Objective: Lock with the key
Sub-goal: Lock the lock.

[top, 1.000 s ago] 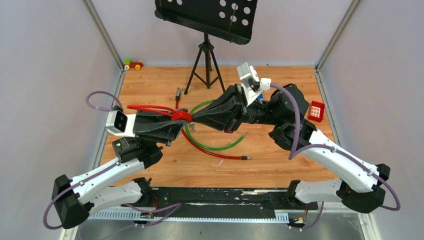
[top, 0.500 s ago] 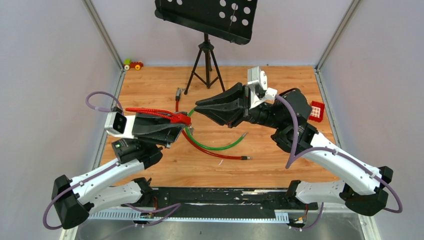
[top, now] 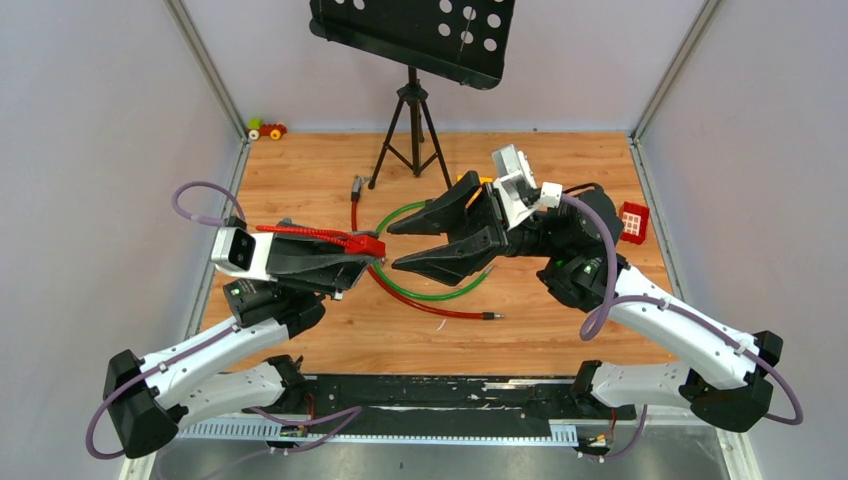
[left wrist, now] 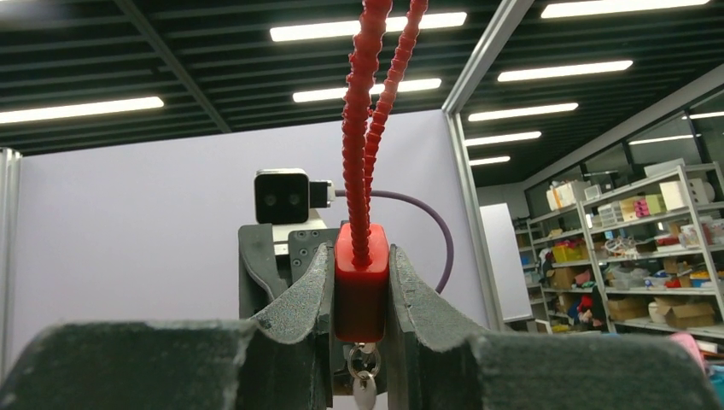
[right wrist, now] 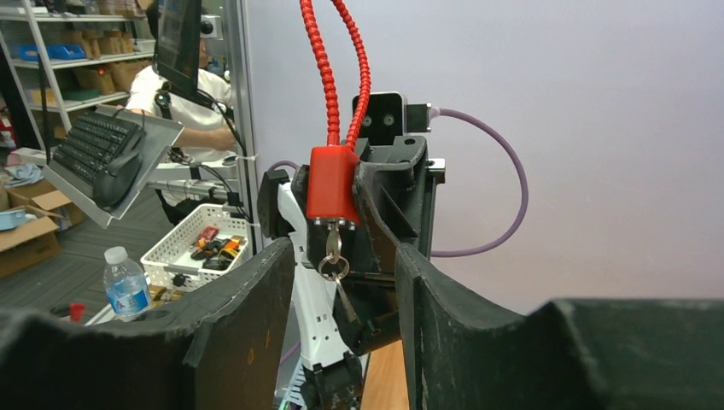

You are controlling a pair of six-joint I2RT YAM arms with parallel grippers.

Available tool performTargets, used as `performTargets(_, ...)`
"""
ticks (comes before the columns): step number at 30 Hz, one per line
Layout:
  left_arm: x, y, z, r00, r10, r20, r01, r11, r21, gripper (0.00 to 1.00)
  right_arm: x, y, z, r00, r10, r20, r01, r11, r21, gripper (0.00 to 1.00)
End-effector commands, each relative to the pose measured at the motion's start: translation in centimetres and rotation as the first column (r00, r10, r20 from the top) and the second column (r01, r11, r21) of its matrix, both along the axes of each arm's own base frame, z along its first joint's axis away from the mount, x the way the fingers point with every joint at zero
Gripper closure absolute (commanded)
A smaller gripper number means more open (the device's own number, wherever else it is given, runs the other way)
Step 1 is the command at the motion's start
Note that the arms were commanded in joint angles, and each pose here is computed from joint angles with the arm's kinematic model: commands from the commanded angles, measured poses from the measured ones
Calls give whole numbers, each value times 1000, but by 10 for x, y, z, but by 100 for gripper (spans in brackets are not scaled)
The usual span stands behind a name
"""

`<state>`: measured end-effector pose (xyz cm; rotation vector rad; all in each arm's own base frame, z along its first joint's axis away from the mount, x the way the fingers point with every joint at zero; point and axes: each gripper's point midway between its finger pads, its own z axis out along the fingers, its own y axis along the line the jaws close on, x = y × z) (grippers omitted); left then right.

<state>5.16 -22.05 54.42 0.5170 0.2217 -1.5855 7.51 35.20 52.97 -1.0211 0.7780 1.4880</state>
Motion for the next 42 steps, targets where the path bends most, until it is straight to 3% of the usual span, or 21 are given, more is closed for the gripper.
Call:
performTargets(1,-22,23,19,996,3,94,6,995,-98,100,-10,-5,18,998,54,-21,-53,998,42,54)
performTargets(9,-21,23,18,996,3,92,6,995,-96,100,-4,5,13,997,55,-59,-54,998,15,58)
performTargets(15,-20,22,17,996,6,91,2,995,-95,100,-4,6,15,996,64,-65,-63,998,8,67)
performTargets(20,-19,21,17,996,7,86,1,996,-94,100,-5,5,15,996,64,-66,-63,998,7,96)
performTargets(22,-18,21,17,996,7,85,1,996,-94,100,-4,6,13,996,60,-69,-61,998,-2,100)
performTargets(27,-18,20,17,997,7,82,1,995,-95,100,-1,8,7,997,37,-62,-39,999,-34,100)
performTargets(29,-17,20,18,997,9,82,-2,995,-96,100,0,8,6,997,32,-64,-34,999,-39,81)
performTargets(31,-17,20,18,997,8,83,0,995,-95,100,-4,7,6,997,49,-57,-51,998,-41,74)
performTargets(34,-17,20,17,997,12,82,-4,995,-96,100,-9,6,5,995,80,-54,-83,996,-46,74)
performTargets(38,-17,19,17,997,9,81,-1,996,-94,100,-8,8,4,995,82,-63,-85,995,-48,88)
performTargets(40,-16,19,17,997,9,80,-1,996,-94,100,-8,8,3,994,83,-65,-87,995,-50,75)
performTargets(42,-16,19,17,997,10,80,-2,996,-94,100,-9,8,3,994,86,-67,-90,995,-51,75)
